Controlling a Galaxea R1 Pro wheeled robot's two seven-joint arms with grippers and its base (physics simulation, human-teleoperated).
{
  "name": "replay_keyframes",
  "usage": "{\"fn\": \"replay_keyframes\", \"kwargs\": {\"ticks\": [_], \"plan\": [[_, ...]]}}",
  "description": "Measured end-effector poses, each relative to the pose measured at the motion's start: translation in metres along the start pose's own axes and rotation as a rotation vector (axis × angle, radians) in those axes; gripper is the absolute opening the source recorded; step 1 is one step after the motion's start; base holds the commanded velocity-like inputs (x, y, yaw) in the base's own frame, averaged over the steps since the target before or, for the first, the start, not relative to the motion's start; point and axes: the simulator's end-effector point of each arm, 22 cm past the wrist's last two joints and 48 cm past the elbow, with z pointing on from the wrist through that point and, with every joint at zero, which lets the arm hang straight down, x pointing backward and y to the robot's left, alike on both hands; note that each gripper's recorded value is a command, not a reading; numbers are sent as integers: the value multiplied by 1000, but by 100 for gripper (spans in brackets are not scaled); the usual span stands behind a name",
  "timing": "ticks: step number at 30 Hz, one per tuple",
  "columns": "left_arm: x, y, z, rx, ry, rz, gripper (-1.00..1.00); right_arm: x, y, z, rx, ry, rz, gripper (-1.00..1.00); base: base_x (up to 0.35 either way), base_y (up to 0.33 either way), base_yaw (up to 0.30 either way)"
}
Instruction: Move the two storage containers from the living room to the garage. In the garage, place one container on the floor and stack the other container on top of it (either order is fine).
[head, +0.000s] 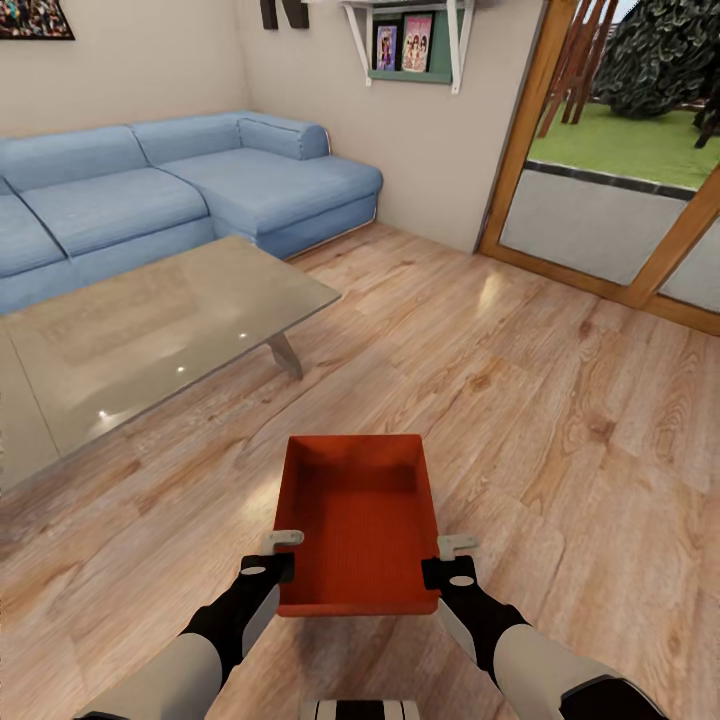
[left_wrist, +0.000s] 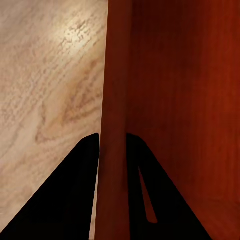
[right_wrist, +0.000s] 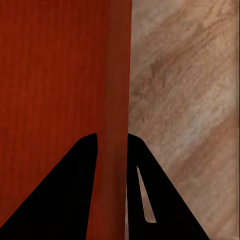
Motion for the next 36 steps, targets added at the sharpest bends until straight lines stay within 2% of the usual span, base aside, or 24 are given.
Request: {"fn": "replay_keyframes", "kwargs": {"ticks": [36], "plan": [[-45,6,-62,-2,3,-1,-100,-48,-9,-60,1,4,-2,-100,0,0,0]]}}
